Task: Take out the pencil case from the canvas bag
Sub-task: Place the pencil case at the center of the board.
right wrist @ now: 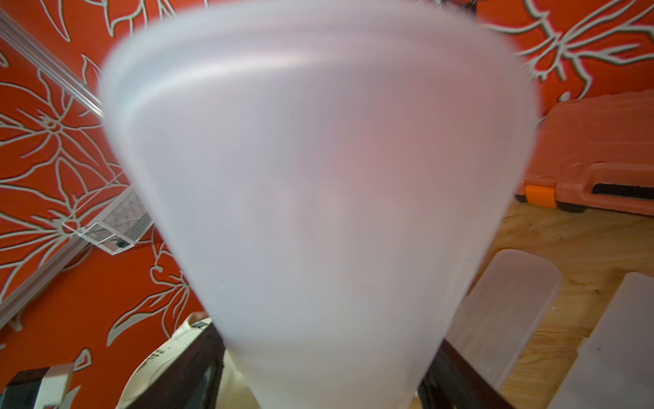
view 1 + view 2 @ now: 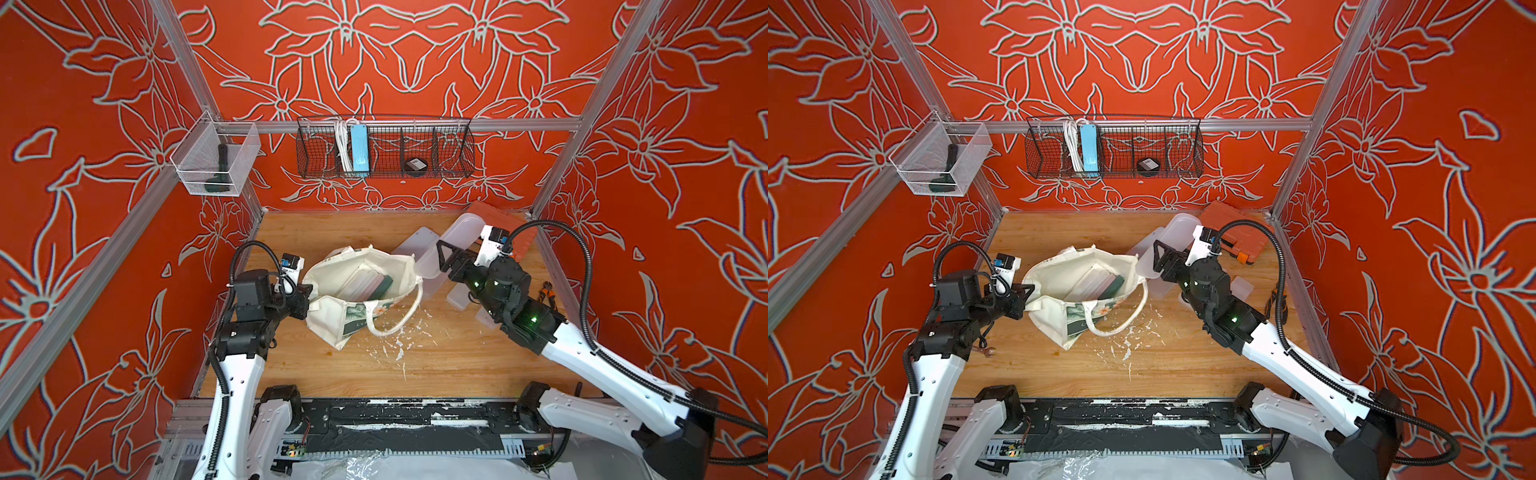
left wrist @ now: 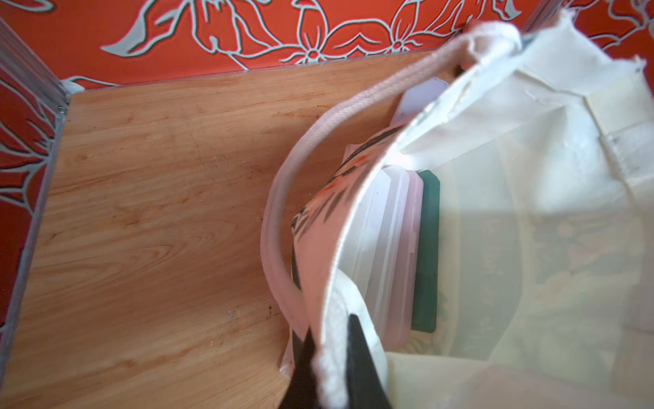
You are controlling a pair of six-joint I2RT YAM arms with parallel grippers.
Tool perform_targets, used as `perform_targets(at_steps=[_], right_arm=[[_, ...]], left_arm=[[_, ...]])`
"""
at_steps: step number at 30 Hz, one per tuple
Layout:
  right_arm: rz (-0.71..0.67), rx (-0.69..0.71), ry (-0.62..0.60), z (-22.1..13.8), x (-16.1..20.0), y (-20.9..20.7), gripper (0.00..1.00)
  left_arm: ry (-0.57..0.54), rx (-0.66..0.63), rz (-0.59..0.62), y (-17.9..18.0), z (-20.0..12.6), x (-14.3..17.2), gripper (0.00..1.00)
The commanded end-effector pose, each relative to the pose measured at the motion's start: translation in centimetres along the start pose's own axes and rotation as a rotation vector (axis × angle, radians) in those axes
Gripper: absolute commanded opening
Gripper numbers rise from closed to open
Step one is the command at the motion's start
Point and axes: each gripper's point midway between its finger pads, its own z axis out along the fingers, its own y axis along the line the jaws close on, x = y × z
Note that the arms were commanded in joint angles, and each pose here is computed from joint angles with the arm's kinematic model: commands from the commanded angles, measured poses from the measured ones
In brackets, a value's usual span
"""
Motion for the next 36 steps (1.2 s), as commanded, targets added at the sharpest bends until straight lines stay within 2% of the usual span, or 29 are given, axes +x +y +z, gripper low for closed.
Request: perform_targets(at_steps=[1, 8, 15, 29, 33, 36], right_arm=[[-0.064, 0.058, -0.007, -0.6, -1.5, -0.9, 0.67], [-0.107, 0.116, 0.063, -0.4, -0.8, -2.7, 0.67], [-0.147, 0.147, 0.19, 1.1, 2.0, -3.7, 0.67], [-0.194, 0.116, 0.467, 4.6, 7.9, -2.9, 0.67], [-0.226, 0.133, 0.55, 5.4, 9.1, -2.9, 0.67], [-0.201, 0.132, 0.583, 6.1, 10.0, -2.6, 0.67]], left_arm=[[-0.049, -0.117, 0.015, 2.2, -0.2, -1.4, 0.0], [-0.018, -0.16, -0.023, 3.2, 0.1, -1.3, 0.0], [-0.001, -0.211, -0.05, 4.3, -0.1, -1.2, 0.0], [0.005, -0.307, -0.173, 7.1, -1.5, -0.2, 0.0], [0.0, -0.298, -0.175, 6.9, -1.7, 0.0, 0.0], [0.009, -0.287, -0.181, 6.7, -1.5, 0.4, 0.0]])
